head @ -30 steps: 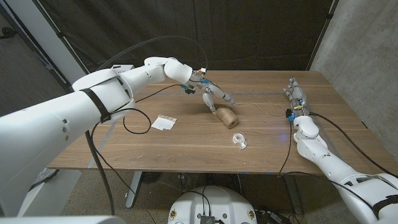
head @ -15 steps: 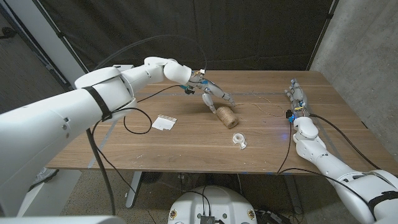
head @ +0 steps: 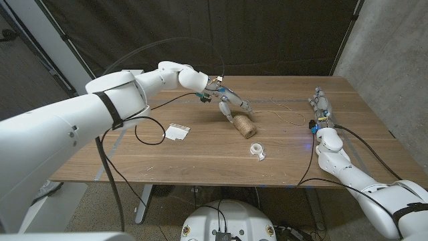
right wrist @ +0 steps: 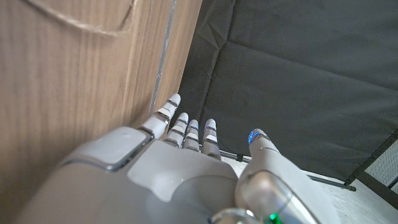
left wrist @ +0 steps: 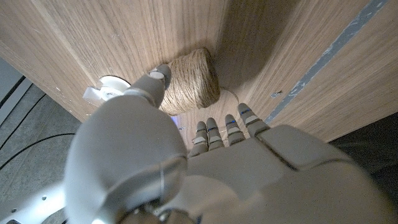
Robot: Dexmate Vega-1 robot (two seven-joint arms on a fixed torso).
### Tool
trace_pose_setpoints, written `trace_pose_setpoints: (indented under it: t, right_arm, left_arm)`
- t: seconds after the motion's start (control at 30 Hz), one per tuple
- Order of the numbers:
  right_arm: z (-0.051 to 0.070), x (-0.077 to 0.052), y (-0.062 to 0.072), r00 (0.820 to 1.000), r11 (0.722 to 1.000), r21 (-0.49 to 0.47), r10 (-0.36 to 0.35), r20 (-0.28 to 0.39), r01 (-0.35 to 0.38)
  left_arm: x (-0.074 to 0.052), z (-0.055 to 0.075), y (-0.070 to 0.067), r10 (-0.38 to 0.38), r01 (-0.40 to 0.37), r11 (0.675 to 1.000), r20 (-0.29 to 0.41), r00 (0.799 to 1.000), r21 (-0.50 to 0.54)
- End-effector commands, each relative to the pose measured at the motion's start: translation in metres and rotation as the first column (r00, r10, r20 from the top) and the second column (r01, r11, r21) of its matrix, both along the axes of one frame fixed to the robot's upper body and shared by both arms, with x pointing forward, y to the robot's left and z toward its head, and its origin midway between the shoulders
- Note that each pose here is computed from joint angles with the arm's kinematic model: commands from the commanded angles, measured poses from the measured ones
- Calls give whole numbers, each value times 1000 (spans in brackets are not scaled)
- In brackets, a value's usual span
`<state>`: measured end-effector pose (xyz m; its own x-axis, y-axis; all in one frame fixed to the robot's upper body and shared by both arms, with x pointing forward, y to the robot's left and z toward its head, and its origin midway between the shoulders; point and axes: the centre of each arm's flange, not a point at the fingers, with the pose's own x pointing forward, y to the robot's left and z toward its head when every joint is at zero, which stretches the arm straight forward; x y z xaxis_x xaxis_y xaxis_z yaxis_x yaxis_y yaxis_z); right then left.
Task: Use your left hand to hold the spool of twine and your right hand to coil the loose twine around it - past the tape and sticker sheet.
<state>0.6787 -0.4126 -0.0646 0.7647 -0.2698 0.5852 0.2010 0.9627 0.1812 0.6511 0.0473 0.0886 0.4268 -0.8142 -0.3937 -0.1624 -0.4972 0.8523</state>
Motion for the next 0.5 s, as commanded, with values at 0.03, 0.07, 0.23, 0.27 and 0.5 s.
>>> trace_pose_setpoints:
  t: [0.03, 0.07, 0.23, 0.27, 0.5]
  right_arm:
    - [-6, -2, -10, 1000, 999, 21, -24, 9, 24]
    - [-6, -2, -11, 1000, 999, 22, -25, 10, 25]
    - [-9, -2, -13, 999, 999, 28, -33, 9, 33]
    - [-9, -2, -14, 999, 999, 29, -34, 9, 34]
    - [-14, 0, -17, 999, 998, 41, -40, 4, 40]
  left_arm:
    - [1, -7, -4, -1, 1, 1000, 5, 1000, 14]
    - [1, -7, -4, 0, 0, 1000, 4, 1000, 16]
    - [2, -10, -4, 4, -4, 1000, 7, 1000, 25]
    - [3, -10, -3, 7, -7, 1000, 5, 1000, 28]
    - [6, -12, -2, 19, -20, 999, 23, 1000, 41]
